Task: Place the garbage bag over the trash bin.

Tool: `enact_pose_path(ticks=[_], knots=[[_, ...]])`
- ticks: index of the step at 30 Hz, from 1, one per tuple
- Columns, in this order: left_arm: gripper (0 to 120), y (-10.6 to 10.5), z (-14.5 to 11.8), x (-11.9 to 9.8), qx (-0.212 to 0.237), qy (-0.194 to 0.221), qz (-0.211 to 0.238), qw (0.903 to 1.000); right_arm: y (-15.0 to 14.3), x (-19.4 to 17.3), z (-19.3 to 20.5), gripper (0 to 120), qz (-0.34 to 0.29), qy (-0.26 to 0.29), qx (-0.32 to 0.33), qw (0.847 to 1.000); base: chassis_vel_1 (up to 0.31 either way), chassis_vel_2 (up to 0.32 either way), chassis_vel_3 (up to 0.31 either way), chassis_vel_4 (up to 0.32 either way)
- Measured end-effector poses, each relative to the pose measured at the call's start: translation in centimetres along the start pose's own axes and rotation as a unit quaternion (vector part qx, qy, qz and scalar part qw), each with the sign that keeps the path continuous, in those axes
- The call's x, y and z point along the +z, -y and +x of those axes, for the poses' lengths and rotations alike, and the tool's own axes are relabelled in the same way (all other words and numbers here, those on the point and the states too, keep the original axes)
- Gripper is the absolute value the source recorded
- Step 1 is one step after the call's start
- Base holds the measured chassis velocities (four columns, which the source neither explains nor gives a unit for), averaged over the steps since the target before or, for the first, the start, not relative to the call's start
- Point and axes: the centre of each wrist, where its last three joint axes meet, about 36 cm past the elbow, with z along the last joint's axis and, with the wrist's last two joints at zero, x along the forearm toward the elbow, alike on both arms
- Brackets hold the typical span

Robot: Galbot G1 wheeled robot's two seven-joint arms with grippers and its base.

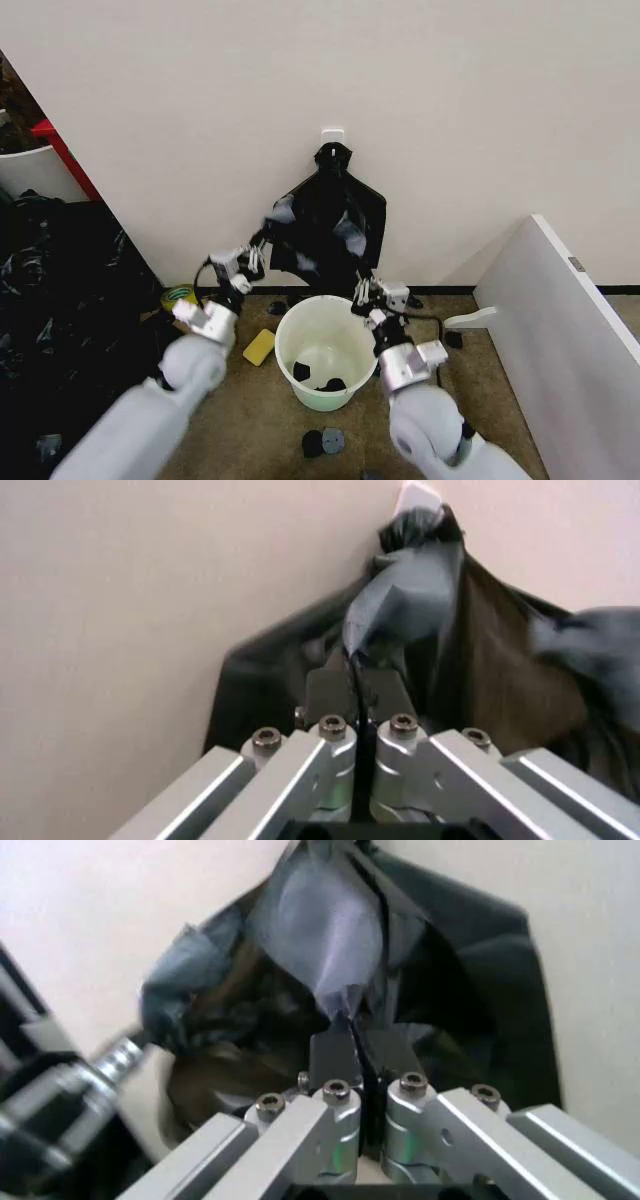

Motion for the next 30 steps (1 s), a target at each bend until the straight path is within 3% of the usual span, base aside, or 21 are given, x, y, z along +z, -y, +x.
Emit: enact_pose_path(ticks=[3, 8, 11, 20, 30], knots=[[0, 0.9, 3.2, -0.9, -0.029, -0.003, -0.019, 0.9994, -1.5, -2.7, 2.8, 0, -0.045, -0.016, -0.005, 0.999, 0.0, 0.0, 0.0, 0.0], [0, 0.8, 4.9, -1.9, -0.043, 0.0, -0.041, 0.9982, -1.6, -4.4, 4.3, 0, -0.051, -0.018, -0.009, 0.999, 0.0, 0.0, 0.0, 0.0], [0, 1.4, 7.1, -3.7, -0.055, 0.011, -0.067, 0.9962, -1.1, -6.0, 6.2, 0, -0.028, -0.026, -0.016, 0.999, 0.0, 0.0, 0.0, 0.0], [0, 5.0, 10.0, -8.3, -0.048, 0.015, -0.059, 0.997, 0.8, -8.7, 5.8, 0, 0.025, -0.007, -0.029, 0.999, 0.0, 0.0, 0.0, 0.0], [0, 6.6, 10.9, -7.3, -0.035, 0.002, -0.053, 0.998, 2.5, -8.5, 4.6, 0, 0.06, -0.007, -0.034, 0.998, 0.0, 0.0, 0.0, 0.0]])
